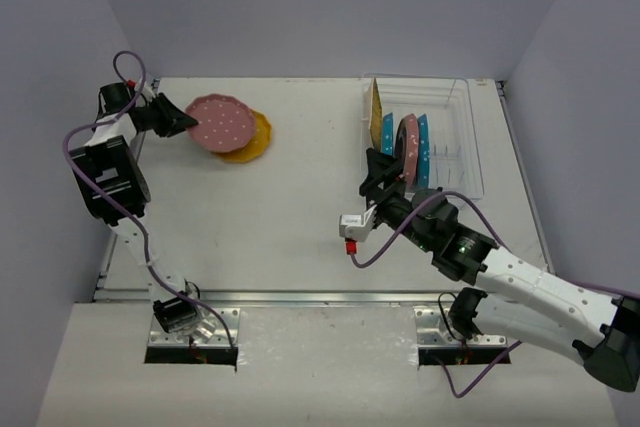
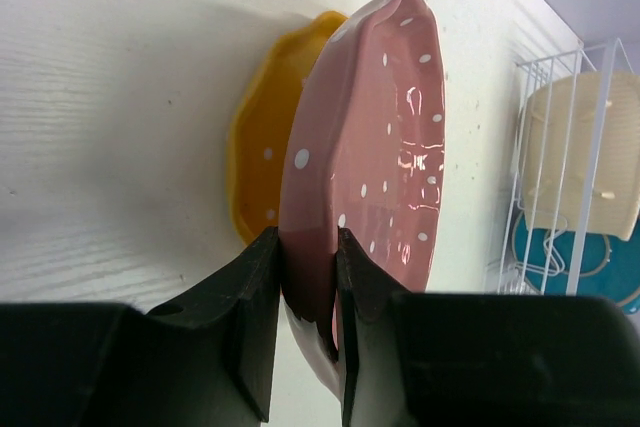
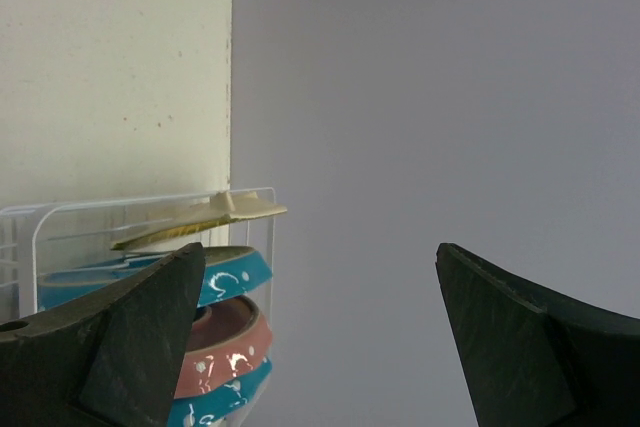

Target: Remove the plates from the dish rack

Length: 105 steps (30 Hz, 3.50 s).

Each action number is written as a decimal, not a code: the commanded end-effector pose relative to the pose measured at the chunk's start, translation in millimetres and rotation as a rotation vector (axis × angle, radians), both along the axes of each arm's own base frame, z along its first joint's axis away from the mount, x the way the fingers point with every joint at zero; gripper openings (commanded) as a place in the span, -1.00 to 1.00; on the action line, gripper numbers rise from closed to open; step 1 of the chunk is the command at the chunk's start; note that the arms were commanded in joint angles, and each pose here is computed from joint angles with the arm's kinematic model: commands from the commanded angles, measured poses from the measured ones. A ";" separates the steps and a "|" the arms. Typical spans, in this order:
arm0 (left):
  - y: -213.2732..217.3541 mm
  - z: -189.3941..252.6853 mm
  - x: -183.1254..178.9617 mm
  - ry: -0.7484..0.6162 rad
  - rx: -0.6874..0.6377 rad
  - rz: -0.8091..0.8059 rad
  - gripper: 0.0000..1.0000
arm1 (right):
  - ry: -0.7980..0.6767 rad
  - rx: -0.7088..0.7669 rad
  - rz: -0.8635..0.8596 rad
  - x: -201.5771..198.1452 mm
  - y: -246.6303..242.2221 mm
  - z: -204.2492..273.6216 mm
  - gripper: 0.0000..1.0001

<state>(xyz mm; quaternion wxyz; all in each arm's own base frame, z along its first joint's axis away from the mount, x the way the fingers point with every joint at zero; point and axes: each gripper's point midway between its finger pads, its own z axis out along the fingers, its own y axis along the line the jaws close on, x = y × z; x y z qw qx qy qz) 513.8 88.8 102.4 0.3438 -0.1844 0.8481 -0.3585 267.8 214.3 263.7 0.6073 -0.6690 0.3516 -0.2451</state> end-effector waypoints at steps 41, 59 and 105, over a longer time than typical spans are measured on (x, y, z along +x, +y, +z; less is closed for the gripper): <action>-10.8 57.0 -8.3 -0.126 0.893 0.125 0.25 | 0.740 0.919 -0.656 73.3 -96.1 54.3 0.98; -56.7 165.5 -105.1 -0.395 0.886 0.054 0.66 | 1.116 1.041 -1.045 99.4 -172.7 -57.7 0.51; -63.3 155.3 -109.3 -0.359 0.837 0.041 0.66 | 1.403 1.288 -1.034 120.8 -129.9 -85.6 -1.00</action>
